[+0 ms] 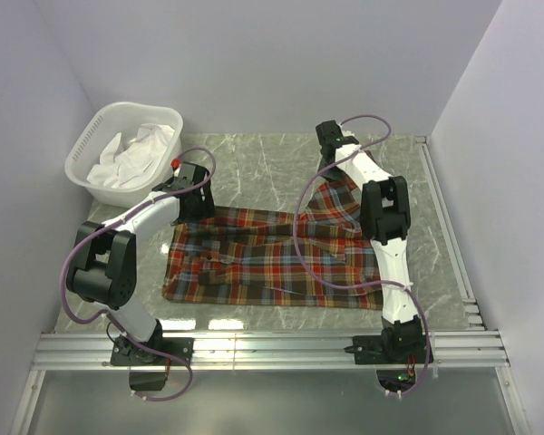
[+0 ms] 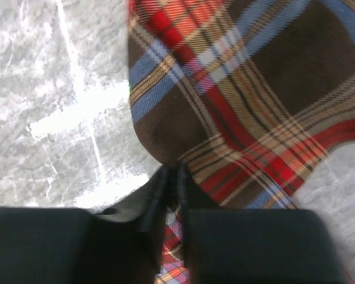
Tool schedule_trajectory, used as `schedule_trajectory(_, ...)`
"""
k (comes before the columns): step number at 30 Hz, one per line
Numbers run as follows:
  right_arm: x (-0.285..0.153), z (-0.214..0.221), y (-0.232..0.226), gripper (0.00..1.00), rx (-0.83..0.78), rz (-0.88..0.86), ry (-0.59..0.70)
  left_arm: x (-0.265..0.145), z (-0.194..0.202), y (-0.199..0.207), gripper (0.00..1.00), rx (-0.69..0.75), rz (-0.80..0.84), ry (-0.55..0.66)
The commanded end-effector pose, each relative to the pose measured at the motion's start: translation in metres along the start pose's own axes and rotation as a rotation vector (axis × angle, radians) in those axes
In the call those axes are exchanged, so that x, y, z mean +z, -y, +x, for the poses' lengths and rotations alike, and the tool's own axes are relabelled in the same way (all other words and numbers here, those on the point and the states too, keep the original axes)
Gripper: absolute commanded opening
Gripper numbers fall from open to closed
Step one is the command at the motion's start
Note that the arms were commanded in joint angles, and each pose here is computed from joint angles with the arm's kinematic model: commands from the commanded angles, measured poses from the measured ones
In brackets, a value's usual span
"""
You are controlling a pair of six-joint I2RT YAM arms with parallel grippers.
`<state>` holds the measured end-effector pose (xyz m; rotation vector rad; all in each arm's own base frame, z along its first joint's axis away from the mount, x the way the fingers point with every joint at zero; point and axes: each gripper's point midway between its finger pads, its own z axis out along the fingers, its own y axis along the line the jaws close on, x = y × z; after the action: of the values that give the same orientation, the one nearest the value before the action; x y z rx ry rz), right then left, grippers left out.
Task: Fold and stack the long sleeve shirts
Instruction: Fold the shirt
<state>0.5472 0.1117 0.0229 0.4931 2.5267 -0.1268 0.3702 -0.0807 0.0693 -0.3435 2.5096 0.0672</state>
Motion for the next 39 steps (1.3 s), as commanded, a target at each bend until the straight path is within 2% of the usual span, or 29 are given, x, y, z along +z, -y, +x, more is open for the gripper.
schedule_trajectory(1,-0.006,0.000,-0.008,0.10,0.004,-0.012,-0.003,-0.008,-0.017,0.005,0.82,0.007,0.009,0.047)
schedule_trajectory(3,-0.020,-0.014,-0.013,0.03,0.010,-0.054,0.031,-0.009,-0.018,0.006,0.82,0.006,0.011,0.051)
schedule_trajectory(6,-0.057,-0.042,-0.028,0.00,0.018,-0.164,0.111,-0.010,-0.020,0.006,0.82,0.004,0.010,0.056)
schedule_trajectory(7,-0.062,-0.036,-0.026,0.00,0.013,-0.183,0.106,-0.010,-0.020,0.006,0.82,0.003,0.011,0.055)
schedule_trajectory(9,-0.109,-0.067,-0.036,0.00,0.041,-0.301,0.219,-0.011,-0.021,0.005,0.82,0.002,0.010,0.060)
schedule_trajectory(13,-0.174,-0.067,-0.040,0.00,0.071,-0.505,0.300,-0.014,-0.024,0.003,0.82,-0.005,0.001,0.075)
schedule_trajectory(17,-0.222,-0.022,-0.022,0.02,0.119,-0.673,0.324,-0.020,-0.030,0.002,0.82,-0.013,0.003,0.098)
schedule_trajectory(19,-0.230,0.002,-0.016,0.04,0.136,-0.716,0.317,-0.022,-0.031,0.001,0.82,-0.018,-0.004,0.105)
schedule_trajectory(20,-0.229,0.030,-0.002,0.06,0.154,-0.717,0.289,-0.023,-0.031,0.001,0.82,-0.016,-0.001,0.104)
schedule_trajectory(23,-0.227,0.078,0.023,0.15,0.203,-0.697,0.277,-0.027,-0.034,0.001,0.82,-0.025,0.004,0.120)
schedule_trajectory(27,-0.204,0.123,0.078,0.36,0.234,-0.509,0.285,-0.033,-0.038,0.001,0.82,-0.033,0.015,0.136)
schedule_trajectory(28,-0.202,0.131,0.089,0.39,0.223,-0.474,0.286,-0.034,-0.038,0.001,0.82,-0.034,0.019,0.138)
schedule_trajectory(31,-0.207,0.139,0.101,0.51,0.056,-0.421,0.287,-0.037,-0.040,0.003,0.82,-0.038,0.030,0.145)
schedule_trajectory(33,-0.217,0.142,0.096,0.53,-0.049,-0.418,0.289,-0.039,-0.042,0.005,0.82,-0.042,0.040,0.148)
schedule_trajectory(39,-0.263,0.111,0.046,0.55,-0.417,-0.513,0.390,-0.036,-0.038,0.006,0.82,-0.036,0.044,0.128)
